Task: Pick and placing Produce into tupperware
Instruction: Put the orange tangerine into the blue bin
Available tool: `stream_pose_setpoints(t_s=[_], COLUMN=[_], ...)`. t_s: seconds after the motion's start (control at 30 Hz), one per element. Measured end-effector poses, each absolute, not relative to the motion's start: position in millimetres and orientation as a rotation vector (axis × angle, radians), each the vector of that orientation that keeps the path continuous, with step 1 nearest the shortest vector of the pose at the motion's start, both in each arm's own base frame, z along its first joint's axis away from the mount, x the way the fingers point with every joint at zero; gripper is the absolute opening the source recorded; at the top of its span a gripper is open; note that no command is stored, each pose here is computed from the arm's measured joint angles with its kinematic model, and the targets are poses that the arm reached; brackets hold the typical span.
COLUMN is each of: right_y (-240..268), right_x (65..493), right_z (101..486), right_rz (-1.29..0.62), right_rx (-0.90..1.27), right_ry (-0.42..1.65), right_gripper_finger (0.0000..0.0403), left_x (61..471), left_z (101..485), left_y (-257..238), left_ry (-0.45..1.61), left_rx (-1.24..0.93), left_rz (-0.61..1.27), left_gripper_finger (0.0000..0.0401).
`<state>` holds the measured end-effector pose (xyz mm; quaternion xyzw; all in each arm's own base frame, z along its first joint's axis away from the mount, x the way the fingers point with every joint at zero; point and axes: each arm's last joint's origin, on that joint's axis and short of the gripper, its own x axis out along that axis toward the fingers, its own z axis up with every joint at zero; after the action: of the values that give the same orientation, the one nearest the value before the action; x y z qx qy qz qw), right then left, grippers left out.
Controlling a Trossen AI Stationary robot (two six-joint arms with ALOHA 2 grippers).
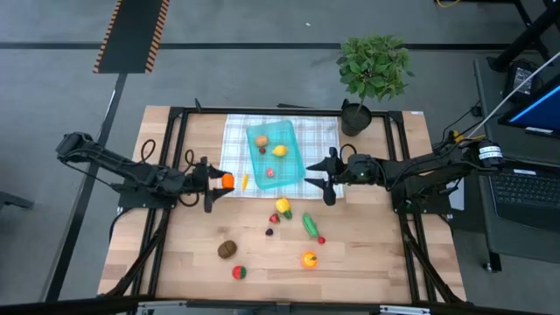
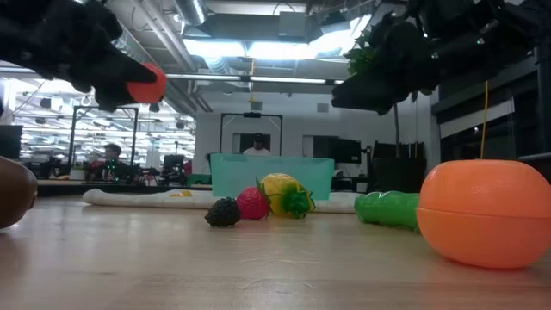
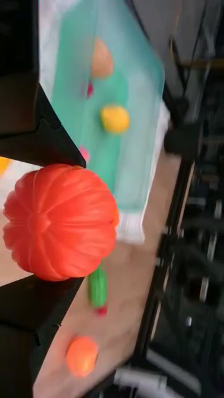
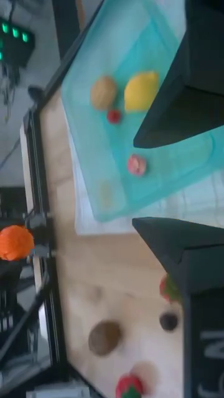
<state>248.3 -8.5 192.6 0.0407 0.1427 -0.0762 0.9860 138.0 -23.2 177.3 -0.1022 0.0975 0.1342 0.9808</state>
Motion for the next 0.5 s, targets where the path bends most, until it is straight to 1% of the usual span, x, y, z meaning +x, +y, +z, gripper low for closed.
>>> stream_pose_setpoints(t_s=[0.07,0.2,0.33,0.5], right_y=[-10,-10,-10,-11], right_x=[248,248,248,248], right_z=[193,194,194,194], right_rz=[-0.191,-0.201,-0.204,-0.204], right_rx=[0.081,0.082,0.109,0.106], right_ry=[0.284,0.269,0.267,0.267], right_gripper_finger=[0.0195,0.0195,0.0195,0.0195], left_x=[139,141,145,154], left_z=[177,177,179,179], left_y=[-19,-14,-9,1], left_ry=[0.194,0.192,0.163,0.146], left_rx=[-0.207,-0.215,-0.231,-0.19], left_rz=[0.305,0.337,0.311,0.297], left_gripper_finger=[0.0239,0.0239,0.0243,0.0238])
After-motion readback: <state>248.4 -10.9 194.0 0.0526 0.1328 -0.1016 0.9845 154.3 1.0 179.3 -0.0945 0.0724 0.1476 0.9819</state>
